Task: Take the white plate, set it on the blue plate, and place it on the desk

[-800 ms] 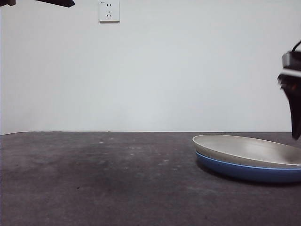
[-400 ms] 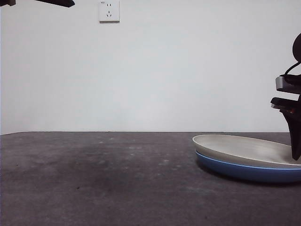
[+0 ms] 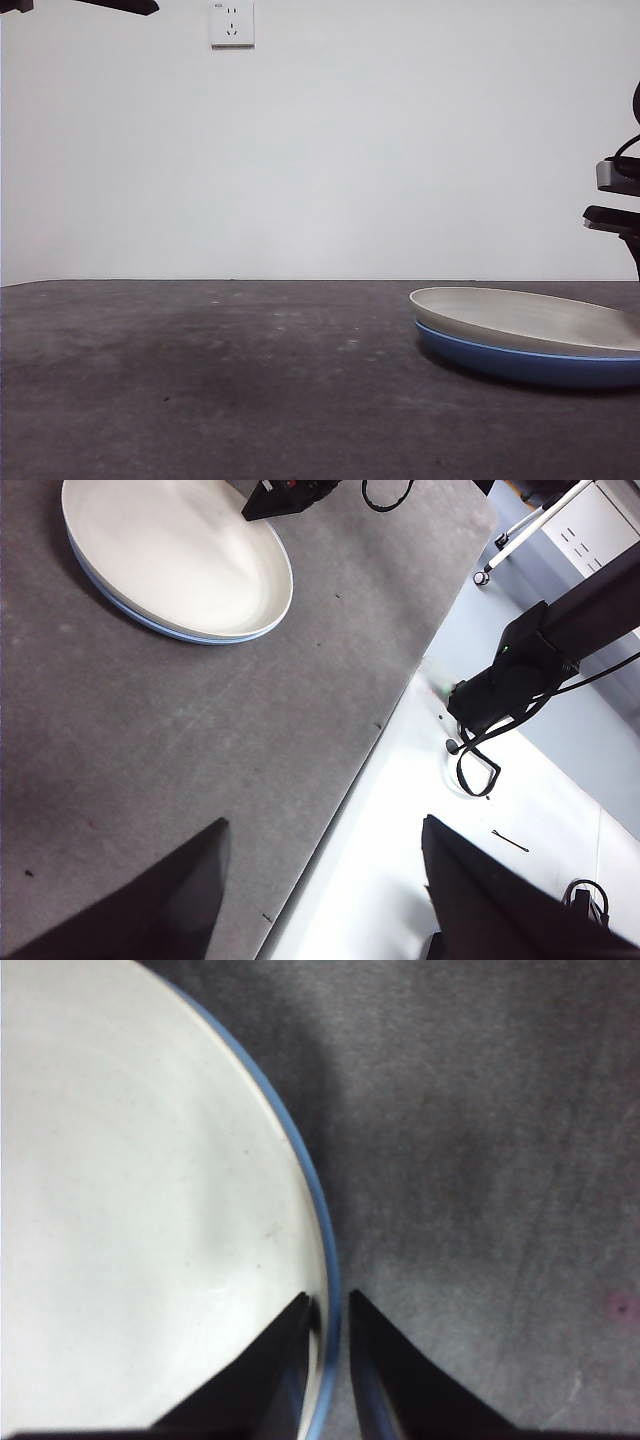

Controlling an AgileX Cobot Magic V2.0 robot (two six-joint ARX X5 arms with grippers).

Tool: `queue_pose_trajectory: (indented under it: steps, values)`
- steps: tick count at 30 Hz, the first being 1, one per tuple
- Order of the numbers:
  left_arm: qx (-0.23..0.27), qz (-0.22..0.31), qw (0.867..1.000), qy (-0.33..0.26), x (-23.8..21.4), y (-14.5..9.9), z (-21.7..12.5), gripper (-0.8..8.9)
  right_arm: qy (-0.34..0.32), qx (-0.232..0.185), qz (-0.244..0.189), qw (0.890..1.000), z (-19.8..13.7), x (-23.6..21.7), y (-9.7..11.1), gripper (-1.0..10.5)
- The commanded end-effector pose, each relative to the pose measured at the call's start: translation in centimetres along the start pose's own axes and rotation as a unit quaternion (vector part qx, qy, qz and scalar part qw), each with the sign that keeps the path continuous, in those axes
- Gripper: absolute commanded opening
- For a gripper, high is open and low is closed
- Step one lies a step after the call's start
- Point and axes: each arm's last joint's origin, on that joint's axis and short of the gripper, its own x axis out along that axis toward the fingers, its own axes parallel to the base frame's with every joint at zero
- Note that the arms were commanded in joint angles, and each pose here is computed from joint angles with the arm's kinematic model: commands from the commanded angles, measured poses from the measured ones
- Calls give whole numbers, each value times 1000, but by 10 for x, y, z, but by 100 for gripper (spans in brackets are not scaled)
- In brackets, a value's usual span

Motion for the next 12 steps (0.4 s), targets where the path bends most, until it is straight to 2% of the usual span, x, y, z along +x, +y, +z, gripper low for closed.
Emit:
queue_pose_trajectory:
  steps: [1,7,12]
  values:
    - [13,-3,1000,-5,-1,-2,3,309,8,4,-5,1000,1,5,-5,50]
    - [14,-3,1000,-6,-1,-2,3,309,8,7,1,1000,2,4,-8,11]
    - [14,-3,1000,-6,-1,-2,3,309,2,7,44,999,2,-1,-4,11]
